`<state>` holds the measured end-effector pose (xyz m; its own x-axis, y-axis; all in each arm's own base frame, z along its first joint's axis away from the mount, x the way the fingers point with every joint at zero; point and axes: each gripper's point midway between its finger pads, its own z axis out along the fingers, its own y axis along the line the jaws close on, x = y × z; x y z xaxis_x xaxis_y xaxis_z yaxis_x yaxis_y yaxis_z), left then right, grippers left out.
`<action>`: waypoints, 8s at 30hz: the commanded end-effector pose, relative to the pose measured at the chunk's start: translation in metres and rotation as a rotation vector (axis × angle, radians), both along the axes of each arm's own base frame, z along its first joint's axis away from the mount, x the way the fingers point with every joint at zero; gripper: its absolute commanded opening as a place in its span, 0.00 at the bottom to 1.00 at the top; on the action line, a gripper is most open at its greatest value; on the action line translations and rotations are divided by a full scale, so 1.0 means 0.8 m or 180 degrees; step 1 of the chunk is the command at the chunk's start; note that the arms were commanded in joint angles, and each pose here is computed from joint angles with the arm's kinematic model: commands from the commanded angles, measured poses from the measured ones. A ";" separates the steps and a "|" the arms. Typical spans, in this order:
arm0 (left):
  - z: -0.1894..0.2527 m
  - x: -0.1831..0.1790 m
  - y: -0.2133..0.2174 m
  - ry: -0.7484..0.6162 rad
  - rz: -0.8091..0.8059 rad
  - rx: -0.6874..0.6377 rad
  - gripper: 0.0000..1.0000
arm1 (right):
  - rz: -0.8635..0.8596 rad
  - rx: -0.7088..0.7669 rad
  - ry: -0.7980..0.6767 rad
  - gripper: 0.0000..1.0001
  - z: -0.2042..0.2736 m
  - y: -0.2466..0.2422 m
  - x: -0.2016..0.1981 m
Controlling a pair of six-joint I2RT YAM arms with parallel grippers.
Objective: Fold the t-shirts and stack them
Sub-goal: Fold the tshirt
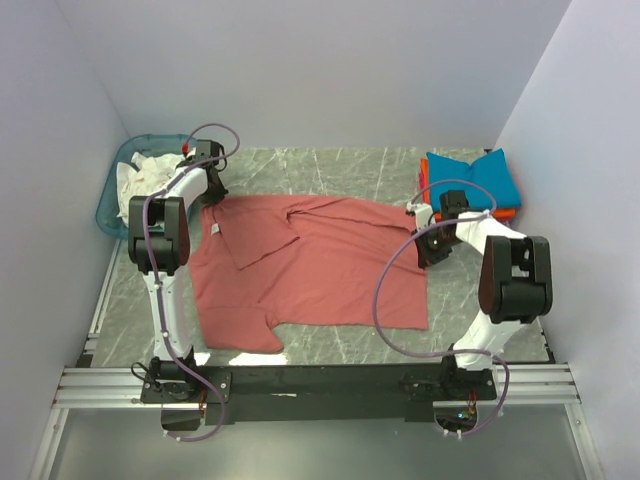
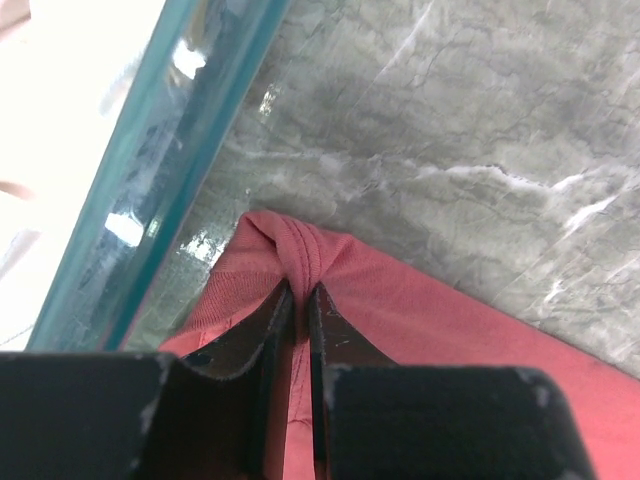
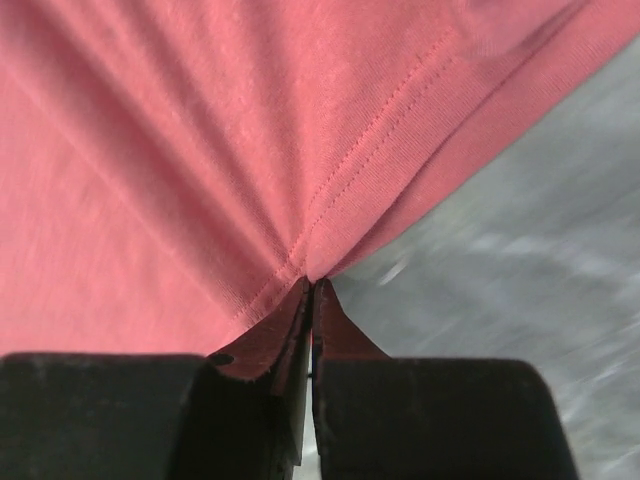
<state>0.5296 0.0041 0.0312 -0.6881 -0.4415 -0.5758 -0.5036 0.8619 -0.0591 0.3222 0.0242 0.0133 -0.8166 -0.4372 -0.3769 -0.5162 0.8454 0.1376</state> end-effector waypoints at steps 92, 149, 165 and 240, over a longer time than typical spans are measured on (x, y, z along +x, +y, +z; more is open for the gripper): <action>0.050 0.048 -0.016 -0.0466 -0.0344 -0.0249 0.14 | 0.0134 -0.0380 -0.0444 0.00 0.045 -0.022 0.013; 0.053 0.043 -0.035 -0.0536 -0.0551 -0.0434 0.15 | -0.0847 0.0115 -0.0276 0.40 0.026 -0.020 0.096; 0.051 0.043 -0.036 -0.0536 -0.0560 -0.0445 0.14 | -0.0890 0.0158 -0.0323 0.07 0.027 -0.020 0.103; 0.192 0.045 -0.068 -0.1378 -0.0927 -0.0632 0.56 | -0.0035 0.0593 -0.0662 0.61 0.112 0.016 0.061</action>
<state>0.5698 -0.0439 0.1662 -0.5561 -0.3970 -0.7302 -0.1850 0.9156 -0.3569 0.3731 0.0285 0.0948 -0.7294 -0.3336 -0.5973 -0.5061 0.8505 0.1431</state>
